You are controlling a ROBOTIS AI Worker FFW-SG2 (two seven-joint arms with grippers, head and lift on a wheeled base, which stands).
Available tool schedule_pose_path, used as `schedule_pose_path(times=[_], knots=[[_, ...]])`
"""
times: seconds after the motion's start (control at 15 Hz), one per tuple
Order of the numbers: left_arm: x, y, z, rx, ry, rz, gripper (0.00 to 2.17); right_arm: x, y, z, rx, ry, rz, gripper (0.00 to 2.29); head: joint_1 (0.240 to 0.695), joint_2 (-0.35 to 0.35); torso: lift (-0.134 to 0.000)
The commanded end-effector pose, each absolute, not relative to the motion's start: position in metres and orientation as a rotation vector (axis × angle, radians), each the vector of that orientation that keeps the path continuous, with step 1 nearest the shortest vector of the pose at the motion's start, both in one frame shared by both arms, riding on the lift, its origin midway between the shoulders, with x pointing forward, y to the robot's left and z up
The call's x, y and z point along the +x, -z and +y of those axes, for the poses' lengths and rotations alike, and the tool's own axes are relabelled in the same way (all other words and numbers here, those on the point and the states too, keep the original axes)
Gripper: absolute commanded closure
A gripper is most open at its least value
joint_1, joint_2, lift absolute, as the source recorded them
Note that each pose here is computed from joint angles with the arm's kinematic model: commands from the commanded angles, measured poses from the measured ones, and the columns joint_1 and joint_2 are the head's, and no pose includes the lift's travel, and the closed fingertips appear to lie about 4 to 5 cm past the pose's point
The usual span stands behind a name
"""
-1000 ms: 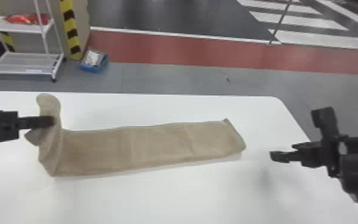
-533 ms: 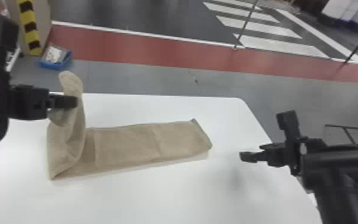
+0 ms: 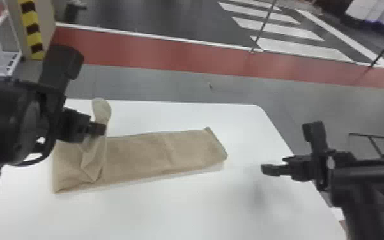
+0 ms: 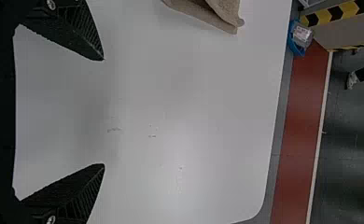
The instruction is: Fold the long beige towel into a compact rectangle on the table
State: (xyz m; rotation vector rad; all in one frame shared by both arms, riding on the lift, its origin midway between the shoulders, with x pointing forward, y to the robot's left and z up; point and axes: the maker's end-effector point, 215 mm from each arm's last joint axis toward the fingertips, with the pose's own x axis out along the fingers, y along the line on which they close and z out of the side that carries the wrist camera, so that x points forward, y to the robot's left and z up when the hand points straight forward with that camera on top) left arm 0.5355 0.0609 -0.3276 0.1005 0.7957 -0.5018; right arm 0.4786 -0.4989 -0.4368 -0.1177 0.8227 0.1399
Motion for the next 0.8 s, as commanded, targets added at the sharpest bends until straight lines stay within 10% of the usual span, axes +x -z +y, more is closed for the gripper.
schedule_pose_path(times=[0.0, 0.07, 0.13, 0.2, 0.73], knots=[[0.529, 0.333, 0.048, 0.118, 0.528, 0.811, 1.7, 0.478, 0.437, -0.5, -0.118, -0.139, 0.822, 0.06, 0.695, -0.35, -0.124], [0.525, 0.336, 0.04, 0.132, 0.544, 0.814, 1.45, 0.479, 0.437, -0.5, -0.121, -0.14, 0.818, 0.06, 0.695, -0.35, -0.124], [0.519, 0.341, 0.032, 0.148, 0.557, 0.821, 0.35, 0.479, 0.437, -0.5, -0.121, -0.14, 0.818, 0.06, 0.695, -0.35, -0.124], [0.512, 0.346, 0.024, 0.156, 0.576, 0.83, 0.0, 0.48, 0.437, -0.499, -0.119, -0.143, 0.816, 0.06, 0.695, -0.35, -0.124], [0.495, 0.36, 0.008, 0.177, 0.608, 0.852, 0.03, 0.484, 0.421, -0.486, -0.078, -0.151, 0.788, 0.07, 0.695, -0.35, -0.124]])
